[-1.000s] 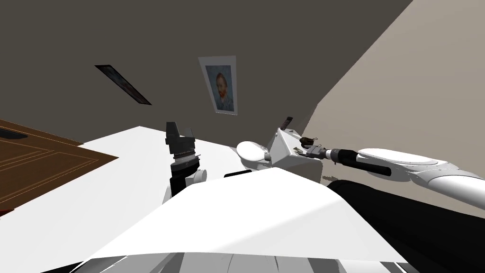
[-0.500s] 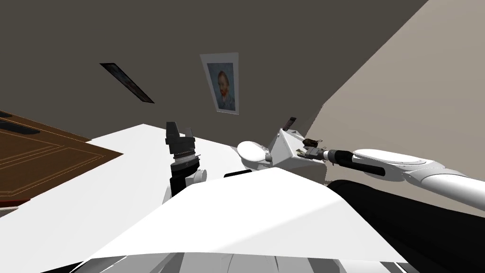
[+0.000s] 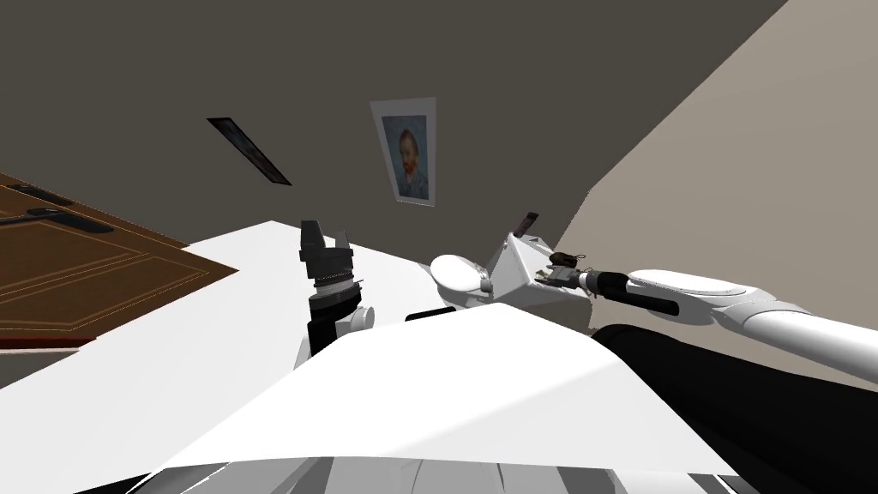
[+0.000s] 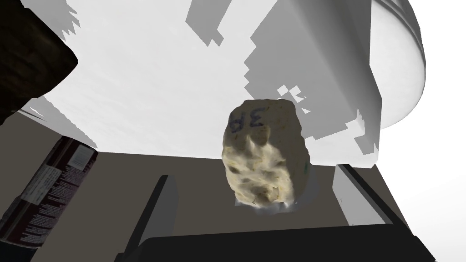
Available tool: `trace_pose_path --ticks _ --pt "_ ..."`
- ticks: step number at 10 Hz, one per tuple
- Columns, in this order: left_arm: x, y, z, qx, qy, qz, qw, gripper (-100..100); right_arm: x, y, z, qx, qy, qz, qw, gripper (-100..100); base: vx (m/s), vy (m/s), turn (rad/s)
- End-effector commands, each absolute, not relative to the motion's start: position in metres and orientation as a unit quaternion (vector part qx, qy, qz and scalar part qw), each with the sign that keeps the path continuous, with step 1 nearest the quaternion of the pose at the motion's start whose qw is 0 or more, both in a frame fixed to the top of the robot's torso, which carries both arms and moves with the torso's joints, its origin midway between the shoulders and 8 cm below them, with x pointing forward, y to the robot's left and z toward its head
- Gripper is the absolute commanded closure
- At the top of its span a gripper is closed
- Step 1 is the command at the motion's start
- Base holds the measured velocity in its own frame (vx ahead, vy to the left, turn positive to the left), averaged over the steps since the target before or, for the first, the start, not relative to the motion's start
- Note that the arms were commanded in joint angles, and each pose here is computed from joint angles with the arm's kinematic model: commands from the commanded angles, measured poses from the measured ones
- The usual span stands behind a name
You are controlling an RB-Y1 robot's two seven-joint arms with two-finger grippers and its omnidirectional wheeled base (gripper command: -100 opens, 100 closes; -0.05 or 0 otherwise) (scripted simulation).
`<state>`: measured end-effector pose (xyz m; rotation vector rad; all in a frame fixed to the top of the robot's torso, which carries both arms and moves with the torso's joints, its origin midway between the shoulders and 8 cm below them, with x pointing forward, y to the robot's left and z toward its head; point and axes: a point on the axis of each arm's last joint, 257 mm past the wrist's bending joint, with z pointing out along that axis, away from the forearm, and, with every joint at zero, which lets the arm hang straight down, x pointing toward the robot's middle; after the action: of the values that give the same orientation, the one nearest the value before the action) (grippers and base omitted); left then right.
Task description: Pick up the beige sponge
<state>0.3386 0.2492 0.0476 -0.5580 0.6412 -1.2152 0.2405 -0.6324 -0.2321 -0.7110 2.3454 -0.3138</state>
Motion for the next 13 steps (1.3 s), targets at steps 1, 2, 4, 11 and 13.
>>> trace_pose_path --ticks 1,2,4,11,13 --pt "0.339 0.249 0.048 -0.254 0.292 -0.553 0.737 0 0.241 -0.632 -0.232 -0.272 0.896 -0.120 0.329 100 0.000 0.000 0.000" --pt "0.339 0.249 0.048 -0.254 0.292 -0.553 0.737 0 0.240 -0.632 -0.233 -0.272 0.897 -0.119 0.329 100 0.000 0.000 0.000" --pt "0.339 0.249 0.048 -0.254 0.292 -0.553 0.737 0 0.241 -0.632 -0.232 -0.272 0.896 -0.120 0.329 100 0.000 0.000 0.000" --pt "0.339 0.249 0.048 -0.254 0.292 -0.553 0.737 0 0.228 -0.634 -0.216 -0.295 0.889 -0.111 0.332 100 0.040 0.020 -0.082" --pt "0.339 0.249 0.048 -0.254 0.292 -0.553 0.737 0 0.229 -0.635 -0.217 -0.292 0.890 -0.112 0.332 0 0.007 0.008 -0.009"
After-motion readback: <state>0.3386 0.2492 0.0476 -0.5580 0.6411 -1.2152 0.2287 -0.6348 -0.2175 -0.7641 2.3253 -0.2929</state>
